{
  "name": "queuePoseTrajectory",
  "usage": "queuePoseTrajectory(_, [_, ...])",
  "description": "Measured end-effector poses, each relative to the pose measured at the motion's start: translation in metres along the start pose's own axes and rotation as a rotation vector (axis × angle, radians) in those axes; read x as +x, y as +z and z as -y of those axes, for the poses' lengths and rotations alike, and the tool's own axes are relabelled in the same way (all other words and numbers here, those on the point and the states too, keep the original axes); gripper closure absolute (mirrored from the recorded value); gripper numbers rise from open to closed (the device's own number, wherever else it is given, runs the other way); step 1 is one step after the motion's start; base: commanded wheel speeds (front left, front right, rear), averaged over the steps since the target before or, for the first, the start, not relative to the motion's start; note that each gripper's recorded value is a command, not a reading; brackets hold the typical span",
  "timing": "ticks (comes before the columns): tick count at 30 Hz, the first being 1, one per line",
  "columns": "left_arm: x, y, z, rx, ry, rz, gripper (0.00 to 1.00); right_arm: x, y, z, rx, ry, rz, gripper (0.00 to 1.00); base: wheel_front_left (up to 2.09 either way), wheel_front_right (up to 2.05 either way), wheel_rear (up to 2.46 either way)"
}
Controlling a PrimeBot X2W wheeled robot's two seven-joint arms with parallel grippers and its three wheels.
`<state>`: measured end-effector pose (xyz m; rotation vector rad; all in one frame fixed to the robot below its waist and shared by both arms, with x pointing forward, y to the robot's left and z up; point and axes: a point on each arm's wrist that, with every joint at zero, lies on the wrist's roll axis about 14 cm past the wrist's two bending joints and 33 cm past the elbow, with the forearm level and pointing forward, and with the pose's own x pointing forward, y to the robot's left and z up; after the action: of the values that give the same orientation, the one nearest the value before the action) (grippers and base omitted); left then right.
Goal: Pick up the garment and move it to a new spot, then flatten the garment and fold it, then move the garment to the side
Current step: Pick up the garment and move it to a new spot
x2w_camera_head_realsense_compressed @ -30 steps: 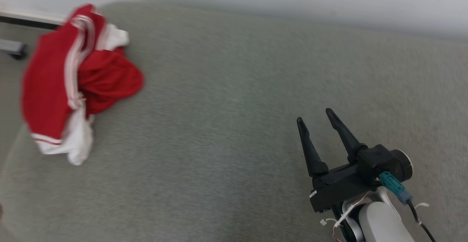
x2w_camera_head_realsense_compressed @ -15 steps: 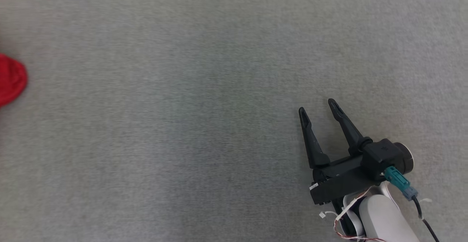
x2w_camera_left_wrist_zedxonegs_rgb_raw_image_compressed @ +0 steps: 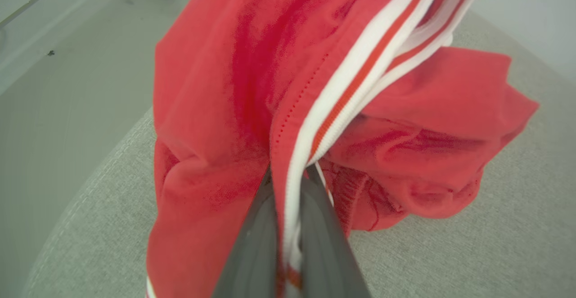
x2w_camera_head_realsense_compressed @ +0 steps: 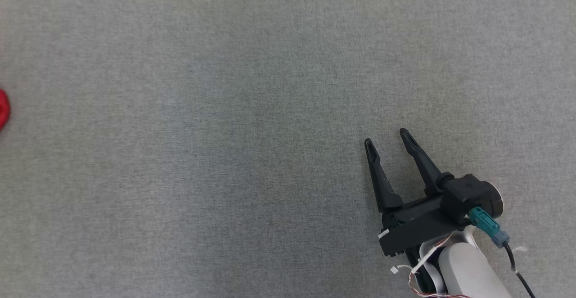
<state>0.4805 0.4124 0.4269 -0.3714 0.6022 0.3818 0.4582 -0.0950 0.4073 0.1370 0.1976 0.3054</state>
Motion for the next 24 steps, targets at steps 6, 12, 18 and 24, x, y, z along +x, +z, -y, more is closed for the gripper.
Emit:
queuePoseTrajectory(6, [-0.029, 0.049, 0.019, 0.005, -0.084, 0.163, 1.00, -0.008, 0.010, -0.005, 0.018, 0.001, 0.027, 0.00, 0.00, 0.00, 0.00])
queuePoseTrajectory(12, [-0.083, 0.112, 0.056, 0.060, -0.212, 0.350, 1.00, -0.022, 0.021, -0.017, 0.038, 0.016, 0.053, 0.00, 0.00, 0.00, 0.00])
queuePoseTrajectory(18, [-0.160, 0.163, 0.117, 0.120, -0.416, 0.528, 1.00, -0.043, 0.035, -0.028, 0.053, 0.023, 0.090, 0.00, 0.00, 0.00, 0.00])
queuePoseTrajectory(24, [-0.238, 0.173, 0.192, 0.175, -0.666, 0.639, 1.00, -0.070, 0.052, -0.030, 0.041, 0.009, 0.142, 0.00, 0.00, 0.00, 0.00])
